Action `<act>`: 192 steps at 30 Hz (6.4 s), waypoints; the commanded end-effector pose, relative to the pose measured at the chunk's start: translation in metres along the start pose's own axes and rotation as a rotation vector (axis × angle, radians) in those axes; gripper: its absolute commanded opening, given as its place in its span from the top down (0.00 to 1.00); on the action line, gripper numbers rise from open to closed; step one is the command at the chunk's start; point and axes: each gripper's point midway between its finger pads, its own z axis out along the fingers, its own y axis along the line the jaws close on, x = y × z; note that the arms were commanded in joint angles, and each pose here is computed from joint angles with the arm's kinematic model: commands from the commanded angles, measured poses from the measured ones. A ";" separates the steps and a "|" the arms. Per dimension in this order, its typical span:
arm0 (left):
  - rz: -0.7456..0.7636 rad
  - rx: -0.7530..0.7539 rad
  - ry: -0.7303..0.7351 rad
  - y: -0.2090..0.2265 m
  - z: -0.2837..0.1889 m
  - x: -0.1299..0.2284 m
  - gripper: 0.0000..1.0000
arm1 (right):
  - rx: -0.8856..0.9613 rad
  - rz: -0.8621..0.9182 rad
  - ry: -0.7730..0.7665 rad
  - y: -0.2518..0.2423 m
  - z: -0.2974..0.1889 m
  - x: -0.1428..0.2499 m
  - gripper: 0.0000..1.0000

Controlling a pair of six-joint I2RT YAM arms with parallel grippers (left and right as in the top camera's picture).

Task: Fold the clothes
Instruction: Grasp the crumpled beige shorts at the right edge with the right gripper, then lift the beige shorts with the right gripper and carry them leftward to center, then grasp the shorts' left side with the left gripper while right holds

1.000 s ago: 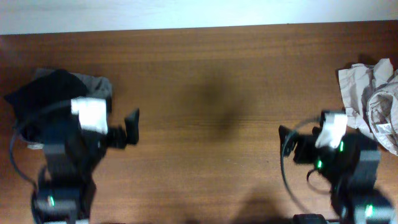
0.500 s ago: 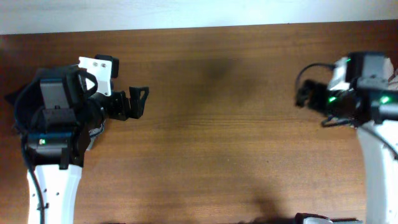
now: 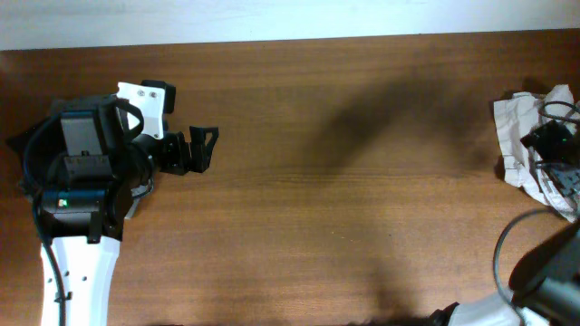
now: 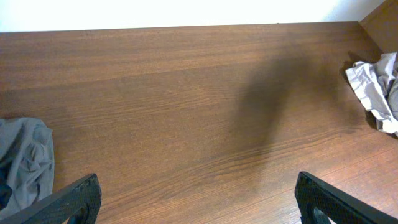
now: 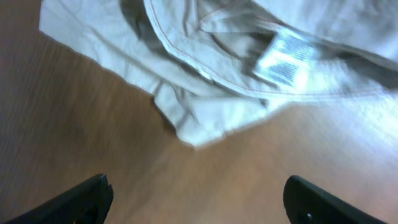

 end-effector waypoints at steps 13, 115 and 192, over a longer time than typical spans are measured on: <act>0.000 0.014 -0.001 -0.004 -0.003 -0.002 0.01 | -0.062 -0.167 -0.142 0.030 0.071 -0.049 0.17; 0.050 -0.013 -0.082 -0.005 -0.015 -0.019 0.01 | -1.215 -1.187 -0.063 0.274 -0.359 0.247 0.91; 0.632 -0.444 0.140 -0.054 0.068 -0.027 0.99 | -0.216 -0.835 0.229 0.197 -0.126 0.203 0.43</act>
